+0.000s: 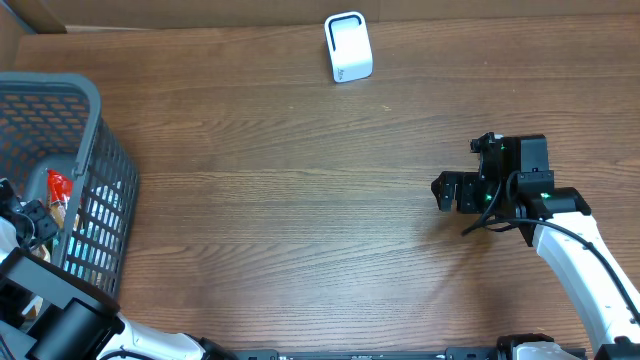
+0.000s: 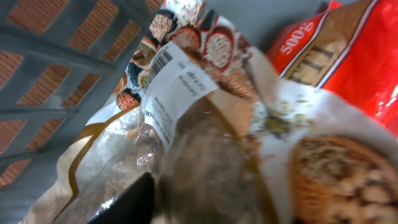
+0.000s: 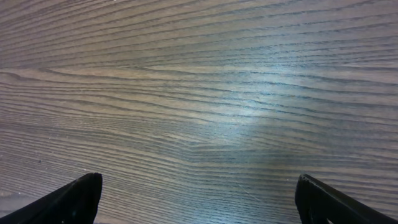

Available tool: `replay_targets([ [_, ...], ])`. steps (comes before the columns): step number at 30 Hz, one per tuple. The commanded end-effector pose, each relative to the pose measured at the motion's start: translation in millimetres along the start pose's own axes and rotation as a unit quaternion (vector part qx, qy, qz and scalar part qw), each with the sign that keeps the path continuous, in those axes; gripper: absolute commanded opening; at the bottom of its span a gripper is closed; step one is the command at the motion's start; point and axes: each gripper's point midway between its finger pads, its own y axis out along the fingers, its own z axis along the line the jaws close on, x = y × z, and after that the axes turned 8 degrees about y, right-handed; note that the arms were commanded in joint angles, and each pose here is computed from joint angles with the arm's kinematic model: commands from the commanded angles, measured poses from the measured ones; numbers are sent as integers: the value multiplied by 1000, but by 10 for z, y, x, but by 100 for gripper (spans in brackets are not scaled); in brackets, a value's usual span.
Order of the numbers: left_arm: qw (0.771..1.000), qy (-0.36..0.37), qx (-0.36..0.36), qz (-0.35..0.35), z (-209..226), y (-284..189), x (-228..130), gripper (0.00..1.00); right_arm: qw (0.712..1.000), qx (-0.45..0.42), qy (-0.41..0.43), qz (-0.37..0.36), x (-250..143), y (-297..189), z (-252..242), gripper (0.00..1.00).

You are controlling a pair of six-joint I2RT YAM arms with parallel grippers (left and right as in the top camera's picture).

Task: Scan the item barcode
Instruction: 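Grasp the bread bag in the basket with the left gripper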

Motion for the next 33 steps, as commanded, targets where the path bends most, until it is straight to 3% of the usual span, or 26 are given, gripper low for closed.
replay_targets([
  [1,999,-19,6,29,1,114,-128,29,1000,9,-6,-11,85,-37,66,100],
  [4,999,-20,3,33,-15,96,-141,11,1000,8,-6,-11,85,-37,65,100],
  [6,999,-19,0,34,-27,49,-128,5,1000,9,-6,-10,84,-36,65,100],
  [14,998,-40,-34,-31,-46,-523,322,4,1000,9,-6,-11,85,-37,66,100],
  [21,986,-75,-56,-141,-22,-1528,872,4,1000,9,-6,-10,84,-36,65,100],
  [24,974,-66,-87,-197,-136,-2044,1035,4,1000,9,-6,-10,84,-36,65,100],
  [28,940,-24,-180,-289,-502,-2817,1175,4,1000,9,-6,-10,84,-36,65,100],
  [33,897,43,-239,-369,-987,-3693,1067,4,1000,8,-6,-11,84,-36,64,100],
])
